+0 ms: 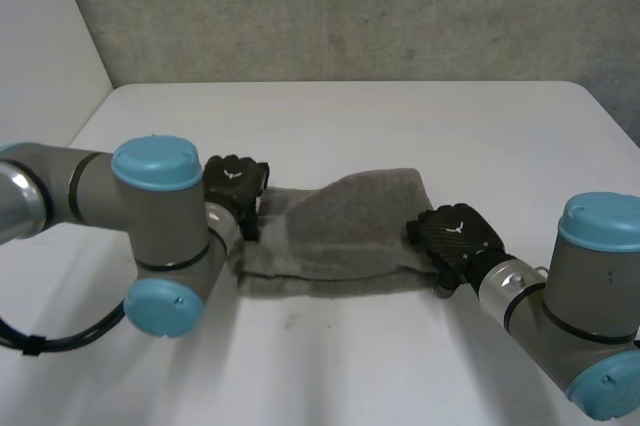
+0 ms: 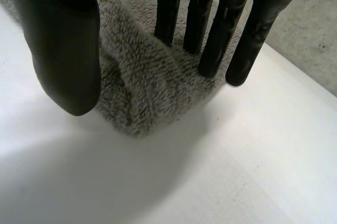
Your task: Fold the towel.
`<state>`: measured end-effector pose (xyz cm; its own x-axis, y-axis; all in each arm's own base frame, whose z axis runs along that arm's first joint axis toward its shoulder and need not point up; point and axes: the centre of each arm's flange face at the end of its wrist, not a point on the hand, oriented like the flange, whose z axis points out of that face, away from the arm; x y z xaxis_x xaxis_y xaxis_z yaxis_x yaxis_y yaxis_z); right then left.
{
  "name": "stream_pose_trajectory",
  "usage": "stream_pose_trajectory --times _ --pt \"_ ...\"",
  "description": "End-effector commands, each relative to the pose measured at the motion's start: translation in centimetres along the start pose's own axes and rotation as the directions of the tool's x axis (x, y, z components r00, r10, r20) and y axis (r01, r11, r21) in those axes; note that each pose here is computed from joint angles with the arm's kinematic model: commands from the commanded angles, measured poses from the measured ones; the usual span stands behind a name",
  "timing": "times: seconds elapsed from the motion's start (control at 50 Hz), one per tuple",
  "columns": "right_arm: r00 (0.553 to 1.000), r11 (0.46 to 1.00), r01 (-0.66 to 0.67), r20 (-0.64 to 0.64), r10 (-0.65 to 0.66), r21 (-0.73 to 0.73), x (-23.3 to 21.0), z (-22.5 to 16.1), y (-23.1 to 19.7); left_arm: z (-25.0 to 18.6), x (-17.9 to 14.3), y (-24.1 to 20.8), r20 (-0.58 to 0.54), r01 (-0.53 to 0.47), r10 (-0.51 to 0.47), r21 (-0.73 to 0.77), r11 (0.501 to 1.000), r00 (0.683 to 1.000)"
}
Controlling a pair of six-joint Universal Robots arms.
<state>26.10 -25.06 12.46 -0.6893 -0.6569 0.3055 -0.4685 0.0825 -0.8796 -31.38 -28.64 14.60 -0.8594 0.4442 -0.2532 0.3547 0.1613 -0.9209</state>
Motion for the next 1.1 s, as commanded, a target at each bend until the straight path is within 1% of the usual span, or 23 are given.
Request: stream_pose_trajectory --times 0.02,0.12,0.38,0.46,0.58,0.62,0.64,0.68,0.7,0.74,0.78,0.8,0.84,0.86,0.9,0.92,0.96,0.98,1.0,1.02,1.06,1.08,1.1 --pt "1.0 1.0 0.003 -0.015 -0.003 0.03 0.2 0.3 -0.2 -1.9 0.2 1.8 -0.021 -0.009 0.008 -0.054 0.999 1.0" --pt "1.0 1.0 0.011 -0.016 -0.011 0.023 0.2 0.9 0.3 -1.8 0.3 2.2 -0.018 -0.009 0.008 -0.042 0.999 1.0" --pt "0.999 1.0 0.008 -0.033 -0.007 0.016 0.8 1.0 0.4 -1.4 0.0 -0.4 -0.001 0.006 -0.006 0.044 0.999 1.0" --pt "0.997 1.0 0.008 -0.079 -0.006 0.028 1.9 0.2 -0.4 -1.4 0.2 -1.1 -0.003 0.007 -0.006 0.064 0.998 1.0" --pt "0.99 1.0 0.02 -0.141 -0.021 -0.007 4.0 -0.6 0.2 -1.7 0.3 -1.8 -0.006 0.006 -0.006 0.076 0.997 1.0" --pt "0.982 0.996 0.075 -0.17 -0.083 -0.05 5.5 -1.2 0.8 -2.2 0.1 -2.5 -0.003 0.009 -0.008 0.092 0.996 1.0" --pt "0.982 0.996 0.076 -0.17 -0.083 -0.05 5.5 -1.2 0.8 -2.2 0.0 -2.5 -0.003 0.009 -0.008 0.092 0.996 1.0" --pt "0.967 0.983 0.159 -0.188 -0.174 -0.093 6.8 -1.5 0.9 -2.5 -0.2 -2.9 0.001 0.011 -0.011 0.103 0.995 1.0" --pt "0.966 0.983 0.16 -0.188 -0.175 -0.093 6.8 -1.5 0.9 -2.7 -0.7 -3.3 0.011 0.014 -0.015 0.11 0.994 1.0" --pt "0.956 0.972 0.211 -0.187 -0.227 -0.101 7.0 -1.5 0.5 -2.9 -1.1 -3.7 0.018 0.016 -0.019 0.116 0.993 1.0" --pt "0.934 0.956 0.286 -0.204 -0.294 -0.07 7.4 -0.9 -1.1 -3.3 -2.1 -4.6 0.041 0.021 -0.027 0.138 0.99 0.999" --pt "0.934 0.956 0.286 -0.204 -0.294 -0.07 7.4 -0.9 -1.1 -3.3 -2.1 -4.6 0.041 0.021 -0.027 0.138 0.99 0.999" --pt "0.936 0.944 0.325 -0.163 -0.313 0.052 4.5 -0.2 -4.5 -3.4 -3.6 -5.3 0.075 0.03 -0.042 0.154 0.988 0.996" --pt "0.936 0.944 0.325 -0.163 -0.313 0.053 4.5 -0.2 -4.5 -3.4 -3.6 -5.4 0.075 0.03 -0.042 0.155 0.988 0.996" --pt "0.945 0.926 0.327 -0.084 -0.317 0.189 0.0 0.3 -7.7 -3.6 -4.3 -6.0 0.093 0.035 -0.051 0.172 0.985 0.994" --pt "0.945 0.926 0.327 -0.084 -0.317 0.19 0.0 0.3 -7.7 -3.6 -4.3 -6.0 0.093 0.035 -0.051 0.172 0.985 0.994" --pt "0.938 0.906 0.327 0.024 -0.346 0.267 -5.0 0.5 -8.8 -3.7 -4.4 -6.1 0.096 0.035 -0.053 0.176 0.984 0.994" --pt "0.938 0.906 0.327 0.024 -0.346 0.267 -5.0 0.5 -8.9 -3.7 -4.5 -6.1 0.1 0.035 -0.053 0.174 0.984 0.994" --pt "0.924 0.893 0.336 0.079 -0.374 0.299 -7.8 0.2 -9.0 -3.6 -4.8 -6.0 0.107 0.038 -0.057 0.172 0.984 0.993" --pt "0.924 0.893 0.336 0.08 -0.374 0.3 -7.8 0.2 -9.0 -3.6 -4.8 -6.0 0.107 0.038 -0.057 0.172 0.984 0.993" --pt "0.876 0.879 0.369 0.205 -0.437 0.301 -12.8 -0.7 -7.4 -3.7 -4.8 -5.7 0.103 0.065 -0.082 0.163 0.985 0.991" --pt "0.875 0.879 0.369 0.206 -0.438 0.301 -12.8 -0.7 -7.4 -3.7 -4.8 -5.7 0.103 0.065 -0.083 0.162 0.985 0.991" --pt "0.847 0.877 0.397 0.262 -0.464 0.27 -14.4 -0.9 -5.9 -3.9 -4.7 -5.5 0.095 0.087 -0.102 0.155 0.984 0.99"
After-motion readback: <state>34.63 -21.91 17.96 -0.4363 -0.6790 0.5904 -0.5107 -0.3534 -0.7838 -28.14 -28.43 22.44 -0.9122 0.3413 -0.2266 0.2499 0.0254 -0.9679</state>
